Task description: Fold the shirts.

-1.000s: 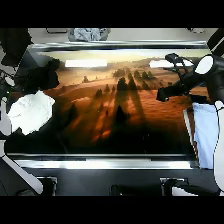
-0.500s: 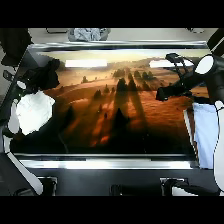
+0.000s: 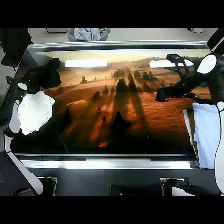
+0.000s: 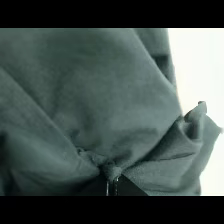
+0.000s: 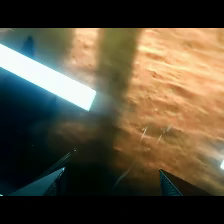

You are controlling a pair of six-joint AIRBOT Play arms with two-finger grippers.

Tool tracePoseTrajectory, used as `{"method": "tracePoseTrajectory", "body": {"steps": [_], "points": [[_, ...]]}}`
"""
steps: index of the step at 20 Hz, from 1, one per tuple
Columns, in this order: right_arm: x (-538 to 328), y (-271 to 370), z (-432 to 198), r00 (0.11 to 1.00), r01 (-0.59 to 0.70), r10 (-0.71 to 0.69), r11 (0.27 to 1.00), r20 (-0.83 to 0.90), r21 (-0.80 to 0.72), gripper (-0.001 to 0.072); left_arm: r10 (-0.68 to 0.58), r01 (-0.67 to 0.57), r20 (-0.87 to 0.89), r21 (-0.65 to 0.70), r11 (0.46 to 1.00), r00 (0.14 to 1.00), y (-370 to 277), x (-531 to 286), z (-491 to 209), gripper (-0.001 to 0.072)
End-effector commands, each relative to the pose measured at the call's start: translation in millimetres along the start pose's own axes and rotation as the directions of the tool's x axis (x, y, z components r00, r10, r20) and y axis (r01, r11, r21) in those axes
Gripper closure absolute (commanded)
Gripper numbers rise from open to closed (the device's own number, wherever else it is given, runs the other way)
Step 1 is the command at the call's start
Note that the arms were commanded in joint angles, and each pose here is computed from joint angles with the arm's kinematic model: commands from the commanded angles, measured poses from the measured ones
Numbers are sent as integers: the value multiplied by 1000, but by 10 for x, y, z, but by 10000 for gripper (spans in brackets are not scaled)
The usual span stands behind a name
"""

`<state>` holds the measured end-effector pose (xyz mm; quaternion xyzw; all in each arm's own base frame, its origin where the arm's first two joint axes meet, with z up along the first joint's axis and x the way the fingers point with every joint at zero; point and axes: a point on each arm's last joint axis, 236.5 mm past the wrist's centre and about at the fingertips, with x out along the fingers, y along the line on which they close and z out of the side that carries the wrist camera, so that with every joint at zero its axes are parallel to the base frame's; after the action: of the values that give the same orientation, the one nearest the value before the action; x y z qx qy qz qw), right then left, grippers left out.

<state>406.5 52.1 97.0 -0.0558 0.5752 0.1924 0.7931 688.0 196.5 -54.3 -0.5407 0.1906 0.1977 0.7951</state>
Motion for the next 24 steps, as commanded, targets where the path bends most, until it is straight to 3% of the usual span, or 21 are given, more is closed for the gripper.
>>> {"method": "tracePoseTrajectory", "body": {"steps": [1, 4, 8, 11, 14, 16, 18, 20, 24], "points": [[-132, -81, -28, 998, 59, -59, 998, 11, -36, 48, -142, 142, 11, 4, 990, 990, -701, -334, 134, 683], [-429, -243, -58, 983, 178, -174, 981, 51, -76, 60, -322, 301, 68, 213, 929, 944, -1848, -1229, 370, 683], [-1086, -234, -52, 937, 308, -285, 947, 203, -92, 89, -561, 486, -11, 514, 707, 828, -3324, -3138, 51, 683], [-1678, -120, -148, 876, 392, -347, 917, 334, -74, 89, -690, 626, -141, 574, 528, 710, -3926, -4674, -531, 683], [-2199, -5, -353, 807, 466, -404, 884, 431, -44, 88, -764, 735, -280, 584, 345, 582, -4117, -5891, -1124, 683], [-2460, 97, -489, 769, 491, -419, 871, 484, -27, 88, -745, 776, -388, 571, 267, 542, -4034, -6315, -1478, 683], [-2629, 195, -637, 747, 501, -423, 865, 512, -17, 86, -649, 792, -520, 567, 225, 556, -3779, -6426, -1902, 683], [-2642, 257, -805, 765, 492, -420, 870, 488, -22, 83, -493, 813, -655, 534, 233, 572, -3404, -6298, -2393, 683], [-2430, 287, -1052, 843, 444, -396, 895, 363, -54, 83, -151, 846, -852, 445, 294, 501, -2427, -5830, -3600, 683]]}}
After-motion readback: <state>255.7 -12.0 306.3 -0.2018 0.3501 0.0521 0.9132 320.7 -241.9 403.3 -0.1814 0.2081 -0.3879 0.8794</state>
